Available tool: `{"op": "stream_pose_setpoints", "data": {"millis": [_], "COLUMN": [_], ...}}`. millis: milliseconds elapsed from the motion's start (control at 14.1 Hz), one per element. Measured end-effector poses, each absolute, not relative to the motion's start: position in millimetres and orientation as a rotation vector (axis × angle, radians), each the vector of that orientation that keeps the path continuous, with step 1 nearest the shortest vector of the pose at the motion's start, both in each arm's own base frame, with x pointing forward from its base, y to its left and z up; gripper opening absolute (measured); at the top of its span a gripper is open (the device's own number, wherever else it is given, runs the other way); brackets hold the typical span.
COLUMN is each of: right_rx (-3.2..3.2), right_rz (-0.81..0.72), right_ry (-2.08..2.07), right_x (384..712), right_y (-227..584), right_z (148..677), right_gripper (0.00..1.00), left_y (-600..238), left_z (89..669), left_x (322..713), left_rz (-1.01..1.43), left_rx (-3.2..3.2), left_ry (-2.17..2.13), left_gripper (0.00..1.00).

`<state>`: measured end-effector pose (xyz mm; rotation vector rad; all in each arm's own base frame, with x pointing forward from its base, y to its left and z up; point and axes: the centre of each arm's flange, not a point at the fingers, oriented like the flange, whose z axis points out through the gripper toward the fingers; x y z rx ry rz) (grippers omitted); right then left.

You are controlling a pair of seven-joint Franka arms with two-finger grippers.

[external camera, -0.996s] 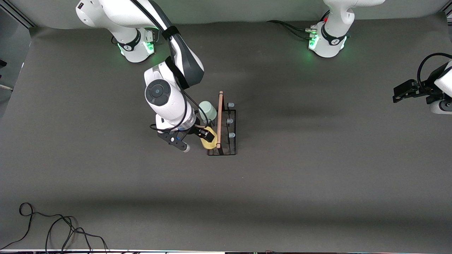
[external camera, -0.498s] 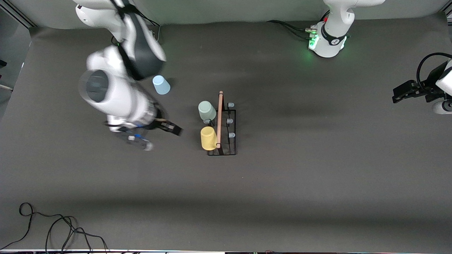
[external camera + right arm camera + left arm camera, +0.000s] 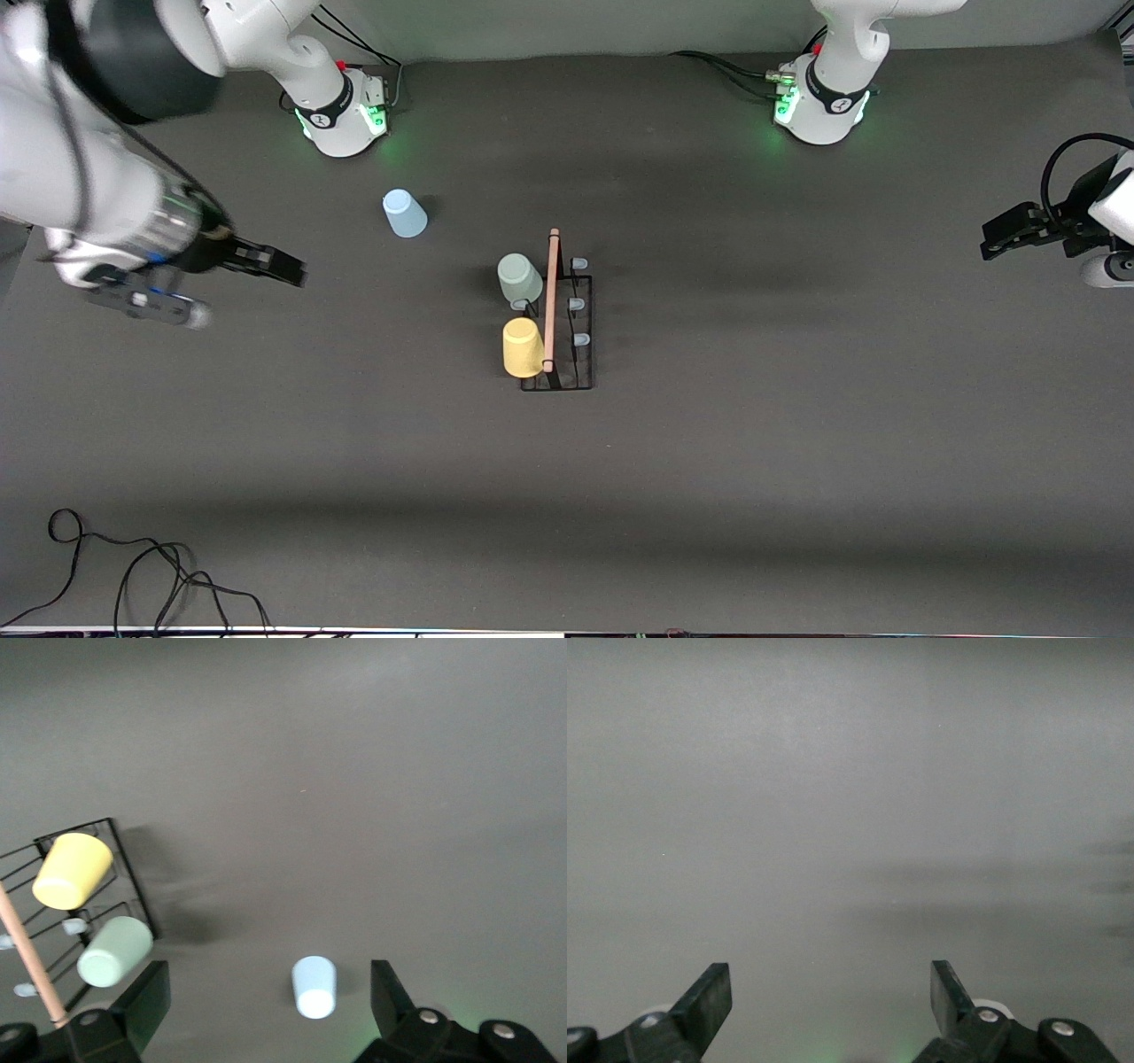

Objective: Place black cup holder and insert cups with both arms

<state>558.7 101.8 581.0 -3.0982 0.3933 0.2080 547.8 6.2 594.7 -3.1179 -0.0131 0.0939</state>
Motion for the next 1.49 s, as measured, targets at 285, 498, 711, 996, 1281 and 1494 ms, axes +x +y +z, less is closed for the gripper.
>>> {"op": "stream_pose_setpoints", "data": {"millis": [285,498,711,996,1281,1494], "right_rx": [-3.156,-3.161,-3.161,-3.16,-3.144,-3.13], "right_rz": [0.164,0.163,0.164,0.175,0.192,0.188], "right_ry": [0.3,0.295,0.291,0.27,0.275,0.238], "right_x": [556.7,556.8,556.7,557.8,561.1,561.9], "right_y": [60.0,58.7,60.1,65.6,55.7,37.6], "right_z": [595.5,595.5,595.3,591.7,587.0,589.4], "right_gripper": [1.0,1.0,1.0,1.0,1.0,1.0], "left_y": [4.6,-8.6,-13.5,-17.6,-13.0,-13.1], "left_z": [594.6,594.5,594.5,594.4,594.6,592.0], "left_x": [547.8,547.7,547.5,547.3,547.8,549.2], "left_rz": [0.094,0.093,0.094,0.095,0.091,0.097], "left_rx": [-3.117,-3.114,-3.113,-3.113,-3.113,-3.112], "left_ry": [-0.045,-0.083,-0.077,-0.067,-0.087,-0.087], "left_gripper": [1.0,1.0,1.0,1.0,1.0,1.0]}}
